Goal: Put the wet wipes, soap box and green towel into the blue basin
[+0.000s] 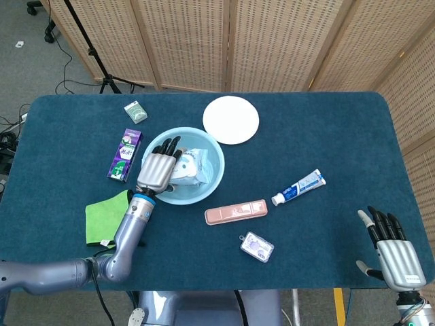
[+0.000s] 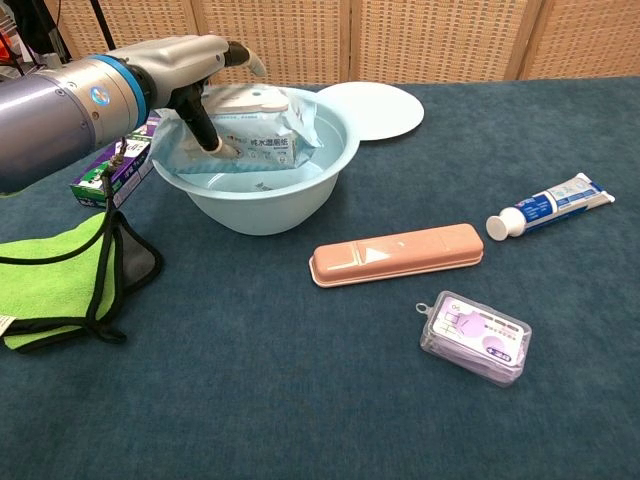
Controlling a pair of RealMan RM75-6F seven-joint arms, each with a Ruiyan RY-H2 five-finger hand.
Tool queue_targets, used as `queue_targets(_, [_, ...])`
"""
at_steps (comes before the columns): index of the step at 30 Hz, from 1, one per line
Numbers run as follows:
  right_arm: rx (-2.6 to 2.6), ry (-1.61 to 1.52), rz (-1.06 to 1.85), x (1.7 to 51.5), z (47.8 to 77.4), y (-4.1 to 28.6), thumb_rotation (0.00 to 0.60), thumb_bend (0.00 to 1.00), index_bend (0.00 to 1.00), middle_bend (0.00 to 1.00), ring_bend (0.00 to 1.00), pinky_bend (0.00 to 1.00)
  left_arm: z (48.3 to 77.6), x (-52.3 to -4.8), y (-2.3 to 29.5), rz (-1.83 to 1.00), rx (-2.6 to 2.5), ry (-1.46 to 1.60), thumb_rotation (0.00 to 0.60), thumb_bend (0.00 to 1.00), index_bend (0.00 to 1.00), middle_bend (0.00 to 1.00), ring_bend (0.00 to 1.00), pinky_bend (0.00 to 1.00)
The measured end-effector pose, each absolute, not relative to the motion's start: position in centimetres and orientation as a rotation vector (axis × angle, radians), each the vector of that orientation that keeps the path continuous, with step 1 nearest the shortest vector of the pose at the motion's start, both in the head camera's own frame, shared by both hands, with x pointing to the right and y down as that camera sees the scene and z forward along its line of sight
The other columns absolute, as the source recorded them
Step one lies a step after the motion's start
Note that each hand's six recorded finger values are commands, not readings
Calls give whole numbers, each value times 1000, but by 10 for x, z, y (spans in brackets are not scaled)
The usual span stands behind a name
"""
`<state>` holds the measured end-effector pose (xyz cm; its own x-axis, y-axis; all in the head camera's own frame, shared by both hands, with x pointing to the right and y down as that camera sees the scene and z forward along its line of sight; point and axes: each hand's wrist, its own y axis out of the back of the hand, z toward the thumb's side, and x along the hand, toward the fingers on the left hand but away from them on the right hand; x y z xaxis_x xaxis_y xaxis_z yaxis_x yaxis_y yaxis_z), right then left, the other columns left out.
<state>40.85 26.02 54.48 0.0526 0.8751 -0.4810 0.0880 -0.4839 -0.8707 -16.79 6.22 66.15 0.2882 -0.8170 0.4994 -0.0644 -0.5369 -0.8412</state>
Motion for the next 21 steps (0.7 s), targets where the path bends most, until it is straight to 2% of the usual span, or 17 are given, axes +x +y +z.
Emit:
queue_targets(6, [-1667, -974, 1499, 407, 545, 261, 600, 156, 0, 0, 0, 0, 660, -174, 60, -1329, -1818, 787, 600, 165, 0, 0, 0, 3])
queue_targets(21, [-1659, -978, 1497, 407, 543, 261, 600, 156, 0, 0, 0, 0, 653, -186, 71, -1324, -1837, 745, 600, 164, 0, 0, 0, 0])
